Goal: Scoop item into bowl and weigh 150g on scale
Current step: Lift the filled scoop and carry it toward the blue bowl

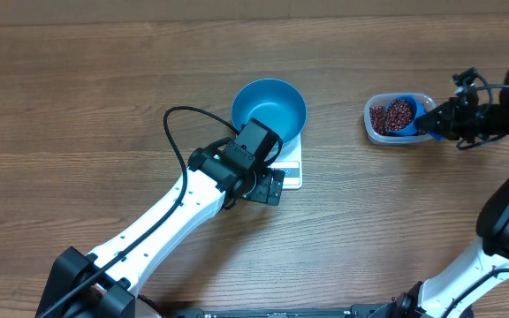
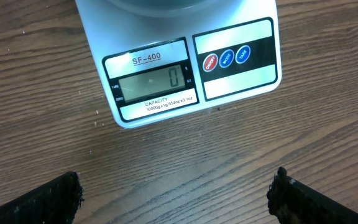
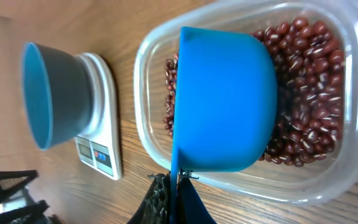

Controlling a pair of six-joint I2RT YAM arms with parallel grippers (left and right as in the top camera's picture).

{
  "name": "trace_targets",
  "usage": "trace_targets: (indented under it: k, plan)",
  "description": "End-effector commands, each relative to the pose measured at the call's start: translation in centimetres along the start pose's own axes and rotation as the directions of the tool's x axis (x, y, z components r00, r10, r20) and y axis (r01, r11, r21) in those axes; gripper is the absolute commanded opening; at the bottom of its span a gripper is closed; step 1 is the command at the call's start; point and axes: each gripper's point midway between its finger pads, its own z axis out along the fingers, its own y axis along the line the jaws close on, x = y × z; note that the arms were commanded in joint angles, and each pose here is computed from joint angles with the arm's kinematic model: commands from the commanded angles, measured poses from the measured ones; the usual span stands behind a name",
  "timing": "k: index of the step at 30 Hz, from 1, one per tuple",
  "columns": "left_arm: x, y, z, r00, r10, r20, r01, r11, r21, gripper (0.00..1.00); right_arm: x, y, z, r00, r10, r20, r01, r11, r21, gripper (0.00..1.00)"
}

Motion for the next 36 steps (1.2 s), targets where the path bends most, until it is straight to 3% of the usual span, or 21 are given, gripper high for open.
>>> trace_targets:
  k: [1,23,36]
  plan:
    - [0.3,-0.1,0.3,1.0,0.019,-0.013,-0.019,1.0,0.007,0.99,-0.5,0.6,-0.9,0.998,0.001,0.055,0.004,0.996,-0.089,0.03]
    - [0.3,-0.1,0.3,1.0,0.019,-0.013,-0.019,1.0,0.007,1.0,0.0,1.1,-2.1,0.997,0.032,0.073,-0.02,0.986,-0.163,0.03]
    - [0.3,-0.1,0.3,1.0,0.018,-0.013,-0.018,1.0,0.007,1.0,-1.2,3.7,-2.7,0.989,0.041,0.141,0.005,0.95,-0.311,0.03]
